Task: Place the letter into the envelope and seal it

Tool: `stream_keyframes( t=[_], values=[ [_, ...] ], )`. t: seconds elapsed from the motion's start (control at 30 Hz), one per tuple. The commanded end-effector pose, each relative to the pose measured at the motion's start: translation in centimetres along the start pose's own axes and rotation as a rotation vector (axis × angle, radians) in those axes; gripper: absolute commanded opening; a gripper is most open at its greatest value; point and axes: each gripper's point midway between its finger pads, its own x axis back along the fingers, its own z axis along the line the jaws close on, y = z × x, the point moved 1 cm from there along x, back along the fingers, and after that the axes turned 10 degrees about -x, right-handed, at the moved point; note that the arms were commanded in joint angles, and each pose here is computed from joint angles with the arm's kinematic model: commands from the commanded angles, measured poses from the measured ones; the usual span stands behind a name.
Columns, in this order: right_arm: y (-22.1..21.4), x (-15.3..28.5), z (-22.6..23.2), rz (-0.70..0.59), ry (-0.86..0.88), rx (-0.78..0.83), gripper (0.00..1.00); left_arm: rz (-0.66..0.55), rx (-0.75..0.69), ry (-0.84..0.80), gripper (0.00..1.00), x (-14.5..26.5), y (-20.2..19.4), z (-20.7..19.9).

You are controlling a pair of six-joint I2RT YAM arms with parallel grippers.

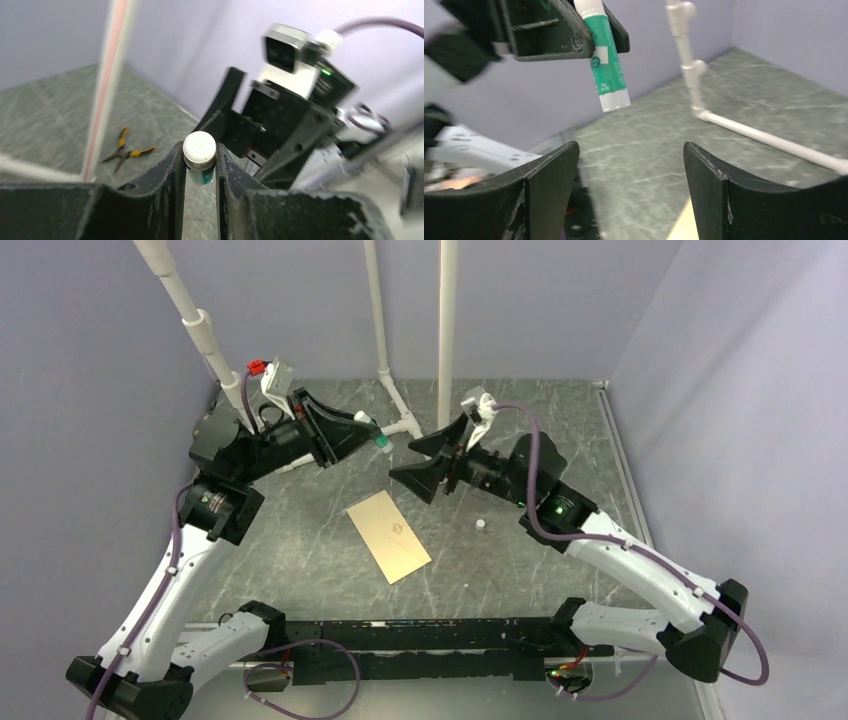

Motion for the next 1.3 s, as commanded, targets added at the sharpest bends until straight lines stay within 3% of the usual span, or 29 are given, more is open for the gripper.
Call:
stream_keyframes(
  t=[0.0, 0.23, 0.63, 0.83, 0.93, 1.07, 1.27],
  values=[
    [2.5, 2.1, 6.2, -0.110, 0.298, -0.220, 0.80, -0.022, -0.186, -0.436, 0.03, 2.3, 0.9, -7.4],
    [3.5, 3.2, 9.2, -0.153, 0.495, -0.232, 0.77, -0.030, -0.186, -0.584, 0.02, 3.8, 1.3, -10.0],
    [4.2, 2.4, 9.8, -0.164, 0.543, -0.250, 0.47, -0.040, -0.183, -0.591, 0.02, 4.0, 1.4, -10.2],
    [4.5, 2.1, 10.0, -0.158, 0.552, -0.235, 0.45, -0.046, -0.184, -0.580, 0.02, 3.9, 1.3, -10.0],
    [4.3, 1.8, 10.1, -0.138, 0.560, -0.228, 0.31, -0.062, -0.182, -0.554, 0.02, 3.8, 1.4, -9.7],
    [3.1, 1.1, 9.2, -0.096, 0.509, -0.147, 0.10, -0.095, -0.164, -0.466, 0.02, 3.3, 2.0, -8.7],
    [-0.7, -1.8, 2.1, 0.002, 0.143, 0.209, 0.00, -0.063, -0.014, -0.077, 0.03, 0.5, 1.3, -1.9]
  ],
)
